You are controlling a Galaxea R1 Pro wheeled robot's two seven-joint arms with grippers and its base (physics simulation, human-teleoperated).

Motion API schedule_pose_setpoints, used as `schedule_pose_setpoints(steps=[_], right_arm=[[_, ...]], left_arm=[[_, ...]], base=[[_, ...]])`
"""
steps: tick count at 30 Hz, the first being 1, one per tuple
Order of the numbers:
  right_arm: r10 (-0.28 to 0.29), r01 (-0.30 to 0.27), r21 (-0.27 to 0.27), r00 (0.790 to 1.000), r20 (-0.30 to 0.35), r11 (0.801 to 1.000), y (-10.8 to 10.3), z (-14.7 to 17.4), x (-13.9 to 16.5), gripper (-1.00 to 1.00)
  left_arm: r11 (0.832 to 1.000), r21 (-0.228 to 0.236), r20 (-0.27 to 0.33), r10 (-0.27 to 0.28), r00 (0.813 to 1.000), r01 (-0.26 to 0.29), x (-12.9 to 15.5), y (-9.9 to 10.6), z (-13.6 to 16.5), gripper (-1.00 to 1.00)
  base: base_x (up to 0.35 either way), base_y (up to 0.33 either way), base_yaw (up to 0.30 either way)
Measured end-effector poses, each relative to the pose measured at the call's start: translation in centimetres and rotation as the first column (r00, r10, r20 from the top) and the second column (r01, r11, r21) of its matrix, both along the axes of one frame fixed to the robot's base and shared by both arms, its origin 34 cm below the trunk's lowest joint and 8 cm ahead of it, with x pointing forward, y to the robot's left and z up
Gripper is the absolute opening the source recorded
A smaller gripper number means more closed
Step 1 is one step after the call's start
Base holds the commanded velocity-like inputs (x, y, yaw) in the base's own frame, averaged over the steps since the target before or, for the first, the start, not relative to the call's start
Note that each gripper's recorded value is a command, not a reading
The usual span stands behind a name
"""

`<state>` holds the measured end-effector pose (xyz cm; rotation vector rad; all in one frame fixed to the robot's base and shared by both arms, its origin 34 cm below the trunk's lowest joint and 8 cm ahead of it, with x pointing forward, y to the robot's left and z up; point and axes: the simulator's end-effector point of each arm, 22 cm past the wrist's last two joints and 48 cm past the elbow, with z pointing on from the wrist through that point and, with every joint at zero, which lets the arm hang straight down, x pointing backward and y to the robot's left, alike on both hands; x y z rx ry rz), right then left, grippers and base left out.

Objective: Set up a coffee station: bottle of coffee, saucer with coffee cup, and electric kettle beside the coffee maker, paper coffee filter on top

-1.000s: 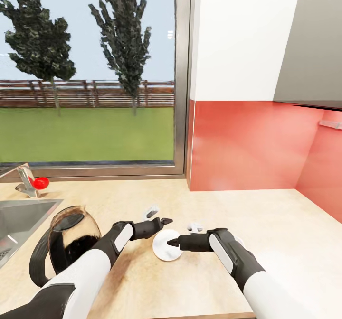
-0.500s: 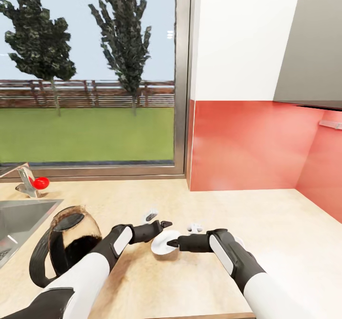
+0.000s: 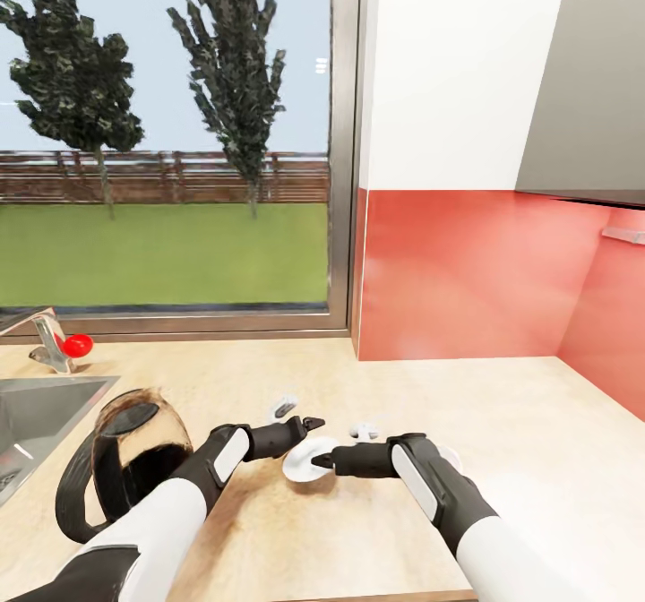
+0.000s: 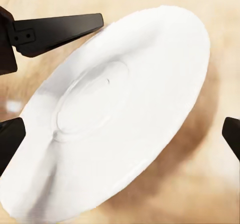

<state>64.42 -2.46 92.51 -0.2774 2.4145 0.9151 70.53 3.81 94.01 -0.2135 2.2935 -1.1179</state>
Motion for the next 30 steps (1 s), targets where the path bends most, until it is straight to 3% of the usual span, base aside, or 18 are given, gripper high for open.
schedule_pose_setpoints(steps=[2,3,7,28,30], right_arm=[[0.001,-0.001,0.002,1.000,-0.001,1.000,0.1,0.0,0.0,1.00],[0.001,-0.001,0.001,1.000,0.000,1.000,0.1,0.0,0.0,-1.00],[-0.018,0.018,0.002,0.996,-0.086,1.000,-0.5,-2.7,-1.4,-1.00],[-0.017,0.017,0.002,0.996,-0.087,1.000,-0.5,-2.7,-1.4,-1.00],[-0.016,0.016,0.001,0.996,-0.087,1.000,-0.5,-2.7,-1.4,-1.00]], left_arm=[[1.000,0.004,0.001,-0.001,1.000,0.001,0.0,0.0,-0.1,1.00],[1.000,0.002,0.000,0.000,1.000,0.000,0.0,0.0,0.0,1.00],[1.000,0.002,0.011,0.000,1.000,0.000,0.2,0.1,0.3,1.00],[1.000,0.009,0.011,-0.002,1.000,0.002,0.2,0.0,0.3,1.00],[1.000,-0.005,0.017,-0.019,1.000,0.019,0.1,-1.4,0.9,1.00]], base=[[0.000,0.000,0.000],[0.000,0.000,0.000],[0.000,0.000,0.000],[0.000,0.000,0.000],[0.000,0.000,0.000]])
